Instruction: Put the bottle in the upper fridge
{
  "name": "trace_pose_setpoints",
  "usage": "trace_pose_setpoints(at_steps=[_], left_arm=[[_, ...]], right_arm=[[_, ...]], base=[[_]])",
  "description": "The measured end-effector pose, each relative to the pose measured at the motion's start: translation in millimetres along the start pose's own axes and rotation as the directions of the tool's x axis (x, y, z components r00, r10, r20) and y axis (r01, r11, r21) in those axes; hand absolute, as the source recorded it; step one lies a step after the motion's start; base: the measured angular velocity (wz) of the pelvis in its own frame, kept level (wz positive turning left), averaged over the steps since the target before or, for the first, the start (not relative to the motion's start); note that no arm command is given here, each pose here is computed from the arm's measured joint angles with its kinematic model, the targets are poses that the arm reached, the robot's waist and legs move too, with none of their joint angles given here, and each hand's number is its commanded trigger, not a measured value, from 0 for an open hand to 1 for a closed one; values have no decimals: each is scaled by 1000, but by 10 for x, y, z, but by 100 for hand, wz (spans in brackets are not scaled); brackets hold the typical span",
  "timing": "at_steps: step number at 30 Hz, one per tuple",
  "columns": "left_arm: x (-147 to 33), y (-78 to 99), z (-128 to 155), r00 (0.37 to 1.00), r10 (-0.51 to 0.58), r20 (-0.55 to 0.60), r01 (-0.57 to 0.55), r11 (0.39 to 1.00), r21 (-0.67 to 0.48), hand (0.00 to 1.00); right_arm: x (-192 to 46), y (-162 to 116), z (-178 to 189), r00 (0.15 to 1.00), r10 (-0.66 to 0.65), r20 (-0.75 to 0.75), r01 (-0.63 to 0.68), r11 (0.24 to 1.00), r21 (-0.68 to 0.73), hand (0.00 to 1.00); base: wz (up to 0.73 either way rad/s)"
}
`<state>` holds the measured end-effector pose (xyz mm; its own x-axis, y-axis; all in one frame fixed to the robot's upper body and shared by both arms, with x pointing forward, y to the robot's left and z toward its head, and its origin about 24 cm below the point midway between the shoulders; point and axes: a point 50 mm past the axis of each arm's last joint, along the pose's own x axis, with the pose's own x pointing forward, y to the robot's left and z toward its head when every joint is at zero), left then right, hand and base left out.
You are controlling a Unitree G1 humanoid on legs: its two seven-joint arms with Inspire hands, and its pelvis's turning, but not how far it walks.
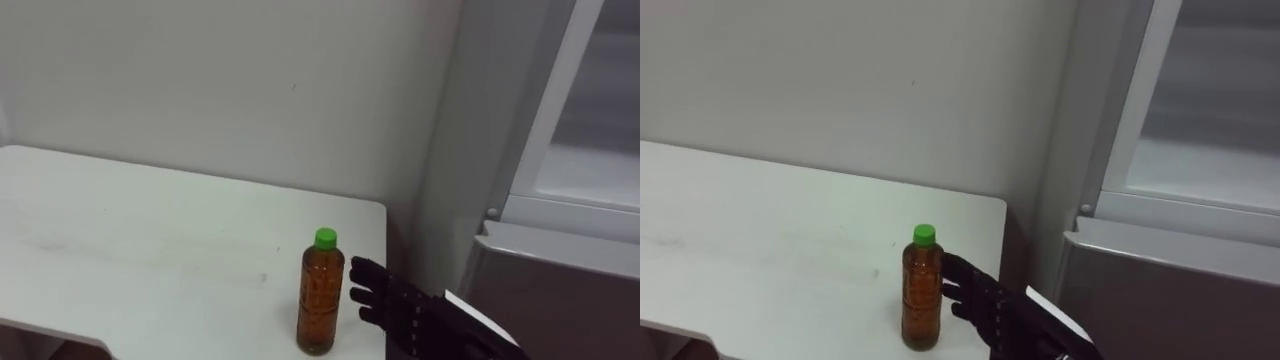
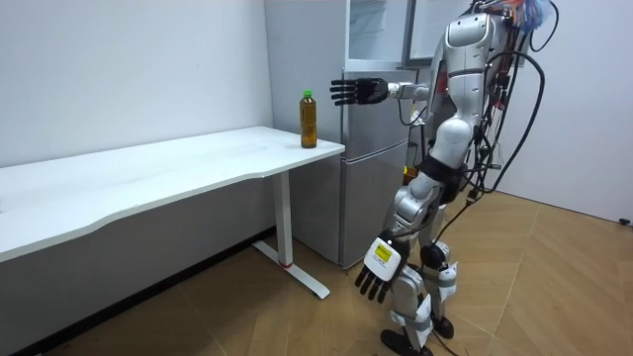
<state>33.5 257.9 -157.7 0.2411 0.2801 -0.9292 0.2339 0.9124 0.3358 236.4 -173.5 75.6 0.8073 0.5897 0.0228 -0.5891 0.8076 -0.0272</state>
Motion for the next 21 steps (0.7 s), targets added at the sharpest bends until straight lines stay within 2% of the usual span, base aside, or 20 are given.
trace_pose_setpoints(at_steps=[8, 16, 21], left_arm=[[7, 14, 95, 999, 29, 32, -30, 999, 13, 0], [-29, -111, -52, 999, 43, -2, -43, 999, 5, 0], [-31, -196, 14, 999, 26, 24, -27, 999, 27, 0]], right_arm=[[65, 32, -229, 989, -140, -45, 144, 985, 97, 0], [98, -40, -370, 938, -334, -94, 344, 931, 123, 0], [191, -37, -494, 920, -368, -137, 383, 917, 110, 0]], base=[[8], [1], [11]])
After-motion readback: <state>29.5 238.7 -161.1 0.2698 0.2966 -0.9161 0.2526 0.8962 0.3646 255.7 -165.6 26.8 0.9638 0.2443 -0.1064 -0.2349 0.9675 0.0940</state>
